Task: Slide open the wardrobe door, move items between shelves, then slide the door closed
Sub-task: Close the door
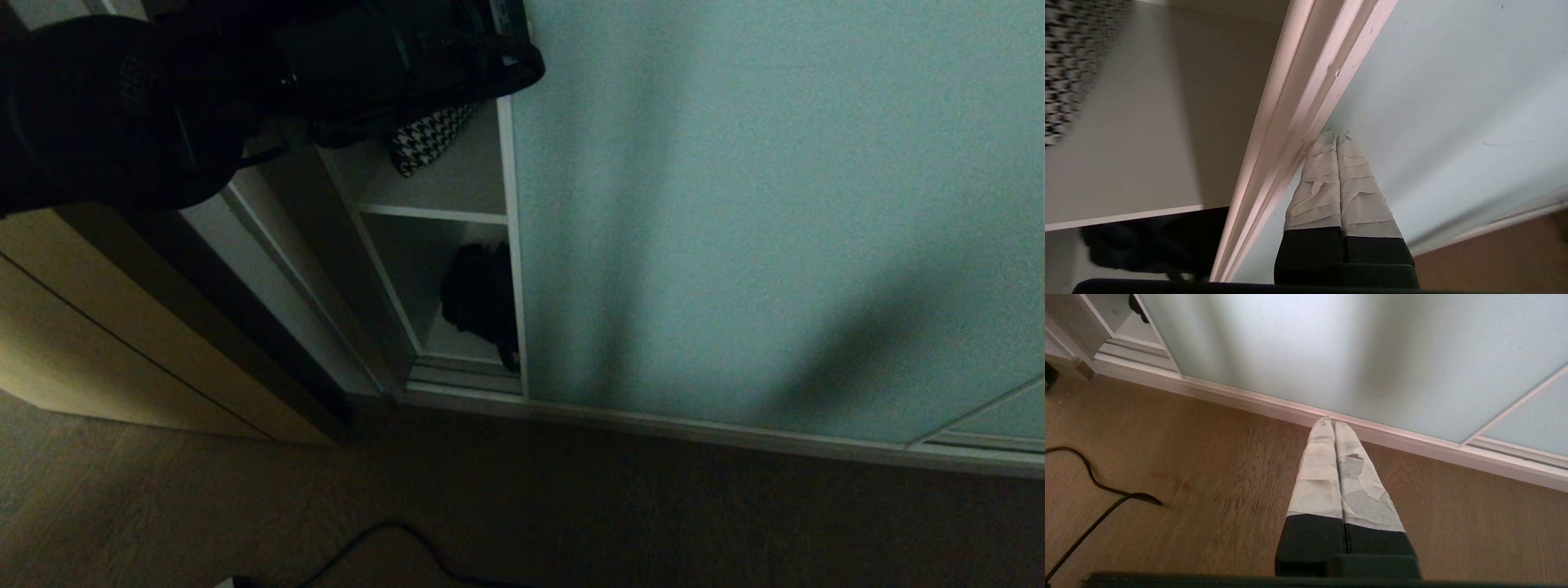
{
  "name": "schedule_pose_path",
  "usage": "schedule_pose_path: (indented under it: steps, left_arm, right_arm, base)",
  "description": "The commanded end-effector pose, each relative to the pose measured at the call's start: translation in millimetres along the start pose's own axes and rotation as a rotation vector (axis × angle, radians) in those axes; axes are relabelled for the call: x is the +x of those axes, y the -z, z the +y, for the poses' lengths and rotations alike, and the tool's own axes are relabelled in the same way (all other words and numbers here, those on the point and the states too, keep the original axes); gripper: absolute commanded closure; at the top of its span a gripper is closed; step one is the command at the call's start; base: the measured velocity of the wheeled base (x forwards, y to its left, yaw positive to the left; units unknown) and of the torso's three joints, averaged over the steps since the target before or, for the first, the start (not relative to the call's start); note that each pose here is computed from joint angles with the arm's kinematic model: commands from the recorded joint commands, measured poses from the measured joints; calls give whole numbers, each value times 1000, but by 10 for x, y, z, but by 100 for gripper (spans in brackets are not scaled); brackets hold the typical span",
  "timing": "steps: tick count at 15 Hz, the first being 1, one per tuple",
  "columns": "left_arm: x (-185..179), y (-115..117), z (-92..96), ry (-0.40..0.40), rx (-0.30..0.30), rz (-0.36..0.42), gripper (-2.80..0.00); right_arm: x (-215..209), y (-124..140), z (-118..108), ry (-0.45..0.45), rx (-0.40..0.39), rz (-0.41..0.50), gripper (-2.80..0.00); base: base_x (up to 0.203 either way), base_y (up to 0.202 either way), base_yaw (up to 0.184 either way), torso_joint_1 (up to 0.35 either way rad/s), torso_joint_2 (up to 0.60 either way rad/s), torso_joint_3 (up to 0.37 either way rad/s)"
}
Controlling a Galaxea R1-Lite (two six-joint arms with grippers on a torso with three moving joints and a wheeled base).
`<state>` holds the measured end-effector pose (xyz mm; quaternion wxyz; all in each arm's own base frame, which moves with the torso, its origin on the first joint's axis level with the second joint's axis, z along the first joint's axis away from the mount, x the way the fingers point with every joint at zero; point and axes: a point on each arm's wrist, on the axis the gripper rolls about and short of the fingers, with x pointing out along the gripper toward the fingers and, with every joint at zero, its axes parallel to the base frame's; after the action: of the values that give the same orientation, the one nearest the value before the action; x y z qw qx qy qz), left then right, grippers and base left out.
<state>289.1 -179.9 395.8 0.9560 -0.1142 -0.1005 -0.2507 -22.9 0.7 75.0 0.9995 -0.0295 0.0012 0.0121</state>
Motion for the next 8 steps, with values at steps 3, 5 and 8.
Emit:
schedule_pose_path:
  steps: [3,5,8]
  left_arm:
    - [-159,-237,122,-43,10,-63,0]
    - [-265,-323,197,-76,17,-77,0]
    - [-496,-472,261,-110,24,-100,0]
  right_arm:
    - [0,0,0,0,-1,0,0]
    - [0,0,0,0,-1,0,0]
    - [0,0,0,0,-1,0,0]
  base:
    - [0,0,0,0,0,0]
    - [0,0,0,0,0,0]
    - [0,0,0,0,0,0]
